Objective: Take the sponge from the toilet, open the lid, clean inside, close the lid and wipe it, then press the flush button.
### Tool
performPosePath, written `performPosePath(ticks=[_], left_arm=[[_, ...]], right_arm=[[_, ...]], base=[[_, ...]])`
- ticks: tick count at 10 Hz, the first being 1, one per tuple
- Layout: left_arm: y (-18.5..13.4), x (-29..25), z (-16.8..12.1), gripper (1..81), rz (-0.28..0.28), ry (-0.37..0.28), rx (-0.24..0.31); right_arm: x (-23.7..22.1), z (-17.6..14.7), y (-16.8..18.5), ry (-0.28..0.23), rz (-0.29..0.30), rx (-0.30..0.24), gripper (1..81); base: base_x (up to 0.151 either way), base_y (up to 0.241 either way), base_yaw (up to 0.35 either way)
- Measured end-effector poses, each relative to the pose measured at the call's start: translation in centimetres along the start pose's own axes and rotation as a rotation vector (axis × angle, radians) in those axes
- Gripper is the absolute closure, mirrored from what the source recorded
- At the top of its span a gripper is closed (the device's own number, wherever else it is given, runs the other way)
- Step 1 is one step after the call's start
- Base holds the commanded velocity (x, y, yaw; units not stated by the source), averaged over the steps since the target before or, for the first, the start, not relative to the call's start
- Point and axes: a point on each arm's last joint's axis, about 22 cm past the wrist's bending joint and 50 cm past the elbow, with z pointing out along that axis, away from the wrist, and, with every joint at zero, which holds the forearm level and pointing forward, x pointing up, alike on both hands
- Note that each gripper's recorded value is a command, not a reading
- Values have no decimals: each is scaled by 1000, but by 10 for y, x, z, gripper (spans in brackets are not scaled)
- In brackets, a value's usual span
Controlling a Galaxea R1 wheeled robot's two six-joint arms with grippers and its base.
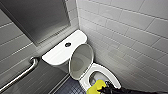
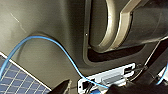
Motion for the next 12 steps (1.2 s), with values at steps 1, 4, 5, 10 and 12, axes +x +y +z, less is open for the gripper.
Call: performPosePath(ticks=[1,4,5,10,12], left_arm=[[0,0,0,10,0,0,0],[1,0,0,10,0,0,-1],[1,0,0,10,0,0,-1],[0,0,0,10,2,1,-1],[-1,1,0,10,8,1,1]], right_arm=[[-5,-12,9,-7,6,-7,811],[-9,-67,53,-7,19,-66,811],[-16,-80,62,-10,22,-75,811],[-35,-148,107,-7,38,-143,811],[-62,-156,112,-37,57,-143,811]], base=[[0,0,0],[0,0,0],[0,0,0],[0,0,0],[0,0,0]])
